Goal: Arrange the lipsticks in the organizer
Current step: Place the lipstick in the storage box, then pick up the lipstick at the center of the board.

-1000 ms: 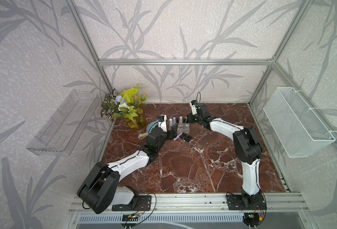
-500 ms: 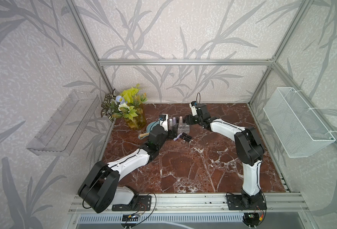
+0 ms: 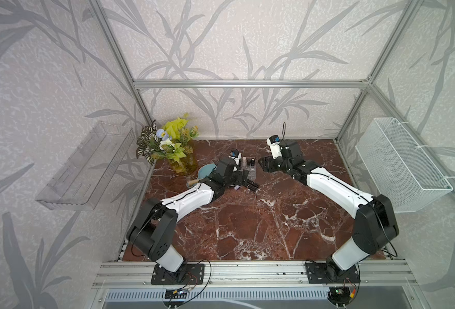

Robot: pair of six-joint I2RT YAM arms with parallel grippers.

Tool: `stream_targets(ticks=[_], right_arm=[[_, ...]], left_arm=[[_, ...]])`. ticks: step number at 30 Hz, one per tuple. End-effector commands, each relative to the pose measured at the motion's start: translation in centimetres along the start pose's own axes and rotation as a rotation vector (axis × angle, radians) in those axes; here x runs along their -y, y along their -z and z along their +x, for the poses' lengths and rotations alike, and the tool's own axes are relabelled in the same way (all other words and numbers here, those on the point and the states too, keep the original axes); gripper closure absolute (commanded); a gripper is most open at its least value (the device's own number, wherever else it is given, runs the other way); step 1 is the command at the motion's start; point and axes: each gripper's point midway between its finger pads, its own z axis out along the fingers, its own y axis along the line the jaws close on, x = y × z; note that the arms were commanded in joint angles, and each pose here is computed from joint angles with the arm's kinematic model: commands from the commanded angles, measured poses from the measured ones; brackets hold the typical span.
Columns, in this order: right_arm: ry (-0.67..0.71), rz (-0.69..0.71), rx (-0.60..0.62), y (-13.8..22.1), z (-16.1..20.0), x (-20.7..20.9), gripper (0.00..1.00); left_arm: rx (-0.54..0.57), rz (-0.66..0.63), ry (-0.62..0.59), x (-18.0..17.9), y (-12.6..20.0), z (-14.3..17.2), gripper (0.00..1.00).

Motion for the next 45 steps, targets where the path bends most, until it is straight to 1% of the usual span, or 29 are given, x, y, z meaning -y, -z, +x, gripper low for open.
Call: stream_targets(ticks=[1, 3, 6, 9, 14, 20, 29, 36, 45], right_arm=[[0.06, -0.047, -0.151, 0.1, 4.4, -1.9, 0.37], [0.08, -0.073, -0.189, -0.1, 6.0, -2.9, 0.41], [0.086, -0.124, -0.235, -0.6, 8.5, -4.0, 0.45], [0.082, -0.146, -0.274, -1.8, 10.3, -4.4, 0.47], [0.093, -0.165, -0.325, -3.9, 11.5, -4.9, 0.48], [0.101, -0.165, -0.358, -6.9, 12.5, -4.8, 0.47], [0.144, -0.119, -0.372, -9.2, 12.6, -3.9, 0.4], [0.155, -0.095, -0.404, -10.0, 13.5, -3.2, 0.4], [0.152, -0.107, -0.428, -10.4, 14.2, -3.3, 0.4]], left_arm=[[-0.003, -0.023, 0.044, -0.3, 0.5, 0.1, 0.2], [0.01, -0.061, 0.071, -1.2, 0.7, 0.2, 0.2], [0.032, -0.114, 0.122, -2.8, 1.1, 0.4, 0.2], [0.07, -0.126, 0.176, -4.3, 1.8, 0.2, 0.2], [0.149, -0.108, 0.254, -6.2, 3.4, -0.1, 0.2], [0.232, -0.107, 0.317, -8.0, 5.2, -0.5, 0.2], [0.233, -0.1, 0.33, -8.4, 5.2, -0.4, 0.2], [0.229, -0.099, 0.329, -8.5, 5.1, -0.4, 0.2], [0.223, -0.097, 0.332, -8.5, 4.9, -0.3, 0.2]])
